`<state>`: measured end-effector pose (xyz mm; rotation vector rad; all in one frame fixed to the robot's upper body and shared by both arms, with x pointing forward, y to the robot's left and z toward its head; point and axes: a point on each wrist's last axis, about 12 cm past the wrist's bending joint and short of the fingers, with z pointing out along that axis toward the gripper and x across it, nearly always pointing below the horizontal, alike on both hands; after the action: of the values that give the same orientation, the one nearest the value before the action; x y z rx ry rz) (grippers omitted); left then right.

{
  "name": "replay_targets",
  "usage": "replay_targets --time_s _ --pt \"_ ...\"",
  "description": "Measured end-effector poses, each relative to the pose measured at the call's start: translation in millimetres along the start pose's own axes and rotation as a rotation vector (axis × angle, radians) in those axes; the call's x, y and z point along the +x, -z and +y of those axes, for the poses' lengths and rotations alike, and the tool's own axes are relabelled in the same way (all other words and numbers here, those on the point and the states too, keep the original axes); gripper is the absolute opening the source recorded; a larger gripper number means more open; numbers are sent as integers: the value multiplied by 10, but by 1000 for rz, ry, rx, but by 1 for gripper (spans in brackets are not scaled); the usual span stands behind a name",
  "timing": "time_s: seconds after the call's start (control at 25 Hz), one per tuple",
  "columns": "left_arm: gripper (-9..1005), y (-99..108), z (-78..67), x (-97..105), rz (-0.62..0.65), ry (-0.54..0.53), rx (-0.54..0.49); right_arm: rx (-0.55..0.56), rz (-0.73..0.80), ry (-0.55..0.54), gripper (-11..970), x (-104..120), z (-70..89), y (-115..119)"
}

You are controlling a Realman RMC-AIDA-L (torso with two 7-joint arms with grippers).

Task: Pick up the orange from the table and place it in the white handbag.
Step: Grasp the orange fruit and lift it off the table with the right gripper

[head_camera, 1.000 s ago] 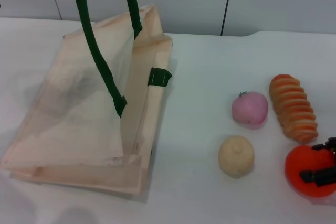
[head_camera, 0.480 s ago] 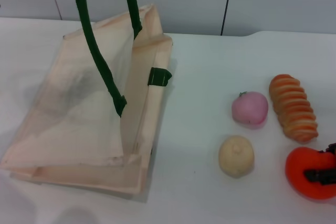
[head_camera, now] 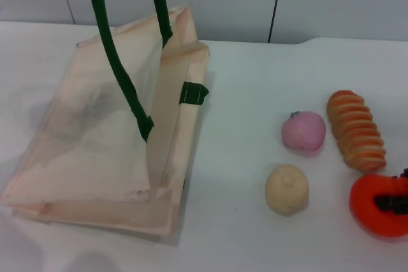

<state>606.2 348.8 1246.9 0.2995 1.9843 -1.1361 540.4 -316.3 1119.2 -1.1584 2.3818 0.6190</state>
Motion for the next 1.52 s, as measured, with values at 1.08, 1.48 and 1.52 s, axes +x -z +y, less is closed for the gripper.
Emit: replay_targets --time_s 1.08,1.48,1.52 --pt "119 2 2 3 0 1 -1 7 7 1 302 16 -18 39" --pt "119 3 2 3 0 1 -1 9 -4 12 219 -33 -14 49" --pt "119 2 2 3 0 1 -1 10 -9 13 212 -41 -17 53"
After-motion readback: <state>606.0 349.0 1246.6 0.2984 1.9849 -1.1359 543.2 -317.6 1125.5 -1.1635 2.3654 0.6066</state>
